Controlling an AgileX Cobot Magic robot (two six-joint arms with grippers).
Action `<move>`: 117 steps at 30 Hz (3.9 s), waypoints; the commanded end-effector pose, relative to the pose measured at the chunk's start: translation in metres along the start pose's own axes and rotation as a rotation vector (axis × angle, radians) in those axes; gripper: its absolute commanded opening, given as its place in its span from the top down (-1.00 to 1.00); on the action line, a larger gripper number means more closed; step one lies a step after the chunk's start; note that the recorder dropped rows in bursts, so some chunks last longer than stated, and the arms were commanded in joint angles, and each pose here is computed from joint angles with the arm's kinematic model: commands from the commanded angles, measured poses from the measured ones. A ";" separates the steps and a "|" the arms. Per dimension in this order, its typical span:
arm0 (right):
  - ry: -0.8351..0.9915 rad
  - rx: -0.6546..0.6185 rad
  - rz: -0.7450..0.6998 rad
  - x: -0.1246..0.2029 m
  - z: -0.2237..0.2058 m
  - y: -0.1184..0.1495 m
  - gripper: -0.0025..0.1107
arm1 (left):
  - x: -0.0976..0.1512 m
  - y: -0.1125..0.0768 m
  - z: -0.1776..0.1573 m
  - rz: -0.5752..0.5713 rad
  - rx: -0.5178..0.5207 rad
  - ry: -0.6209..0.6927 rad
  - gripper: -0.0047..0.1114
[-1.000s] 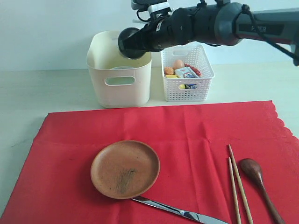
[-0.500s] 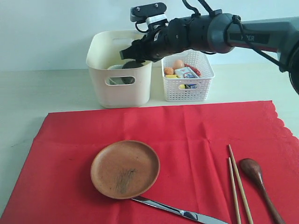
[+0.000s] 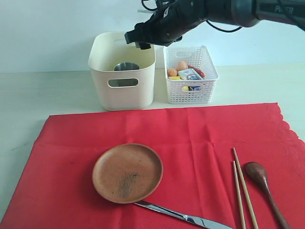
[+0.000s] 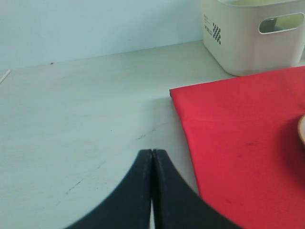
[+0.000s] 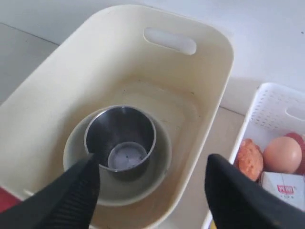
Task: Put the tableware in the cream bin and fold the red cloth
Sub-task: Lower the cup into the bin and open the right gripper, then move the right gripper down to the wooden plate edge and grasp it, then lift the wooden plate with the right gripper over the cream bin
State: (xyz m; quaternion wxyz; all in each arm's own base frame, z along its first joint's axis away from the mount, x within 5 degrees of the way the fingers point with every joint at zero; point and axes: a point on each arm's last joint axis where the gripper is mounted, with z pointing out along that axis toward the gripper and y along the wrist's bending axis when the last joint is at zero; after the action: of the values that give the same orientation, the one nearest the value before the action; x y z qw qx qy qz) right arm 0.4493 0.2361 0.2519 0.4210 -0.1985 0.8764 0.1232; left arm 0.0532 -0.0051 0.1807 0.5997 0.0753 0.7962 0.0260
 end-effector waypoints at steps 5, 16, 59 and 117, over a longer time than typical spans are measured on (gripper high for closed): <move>0.163 -0.002 -0.055 -0.006 -0.041 0.000 -0.14 | 0.000 0.000 0.000 0.001 0.004 -0.006 0.92; 0.315 -0.016 -0.067 0.000 -0.071 0.002 -0.14 | 0.000 0.000 0.000 0.001 0.004 -0.006 0.92; 0.469 -0.349 -0.020 0.180 -0.053 0.023 -0.14 | 0.000 0.000 0.000 0.001 0.004 -0.006 0.92; 0.250 -0.615 0.179 0.123 -0.050 0.049 0.96 | 0.000 0.000 0.000 0.001 0.004 -0.006 0.92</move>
State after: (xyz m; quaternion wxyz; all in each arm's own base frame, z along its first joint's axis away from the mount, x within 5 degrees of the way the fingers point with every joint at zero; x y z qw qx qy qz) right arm 0.3215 0.2279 0.1744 0.2120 -0.2517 0.8664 0.3756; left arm 0.0532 -0.0051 0.1807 0.5997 0.0753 0.7962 0.0260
